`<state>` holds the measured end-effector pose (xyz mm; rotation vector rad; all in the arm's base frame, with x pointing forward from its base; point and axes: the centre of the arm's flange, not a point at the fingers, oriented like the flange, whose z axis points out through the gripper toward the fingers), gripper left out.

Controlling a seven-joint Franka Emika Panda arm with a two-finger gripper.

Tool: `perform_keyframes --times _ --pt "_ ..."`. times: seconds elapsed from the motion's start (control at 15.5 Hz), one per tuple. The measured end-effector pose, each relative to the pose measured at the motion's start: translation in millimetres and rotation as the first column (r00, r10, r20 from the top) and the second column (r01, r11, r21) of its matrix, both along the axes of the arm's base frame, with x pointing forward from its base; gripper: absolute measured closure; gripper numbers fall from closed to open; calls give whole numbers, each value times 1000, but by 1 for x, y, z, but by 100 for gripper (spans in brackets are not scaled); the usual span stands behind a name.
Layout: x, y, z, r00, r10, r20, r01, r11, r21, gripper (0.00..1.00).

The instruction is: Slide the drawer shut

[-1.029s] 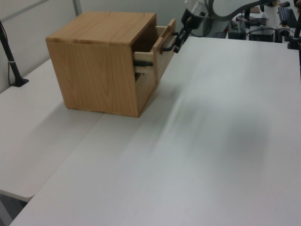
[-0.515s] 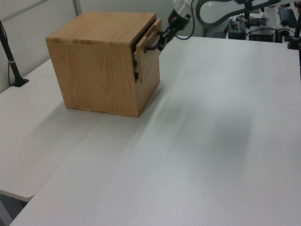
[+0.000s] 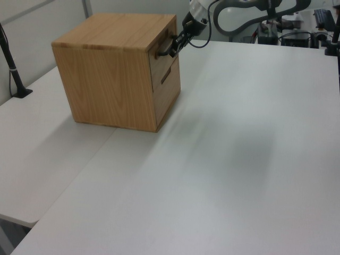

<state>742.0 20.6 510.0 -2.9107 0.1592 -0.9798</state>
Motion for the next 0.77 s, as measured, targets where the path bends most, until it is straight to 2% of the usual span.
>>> perform_keyframes --times 0.19,0.26,0.39,0.51,0.58,0.64,0.77 --pt "-5 -3 6 1000 -3 -10 3 1000 0 89" --pt "-12 -5 13 999 -5 -36 5 1000 -1 89" --pt "-34 -8 36 990 -3 -143 2 1000 -3 87" --pt "-67 -11 65 962 0 -273 -1 1000 -3 76" --pt "-85 -13 79 943 1 -332 -3 1000 -4 76" --pt "-105 -14 92 920 4 -391 -7 1000 -5 70" --pt "-140 -9 110 872 19 -489 -24 1000 -3 54"
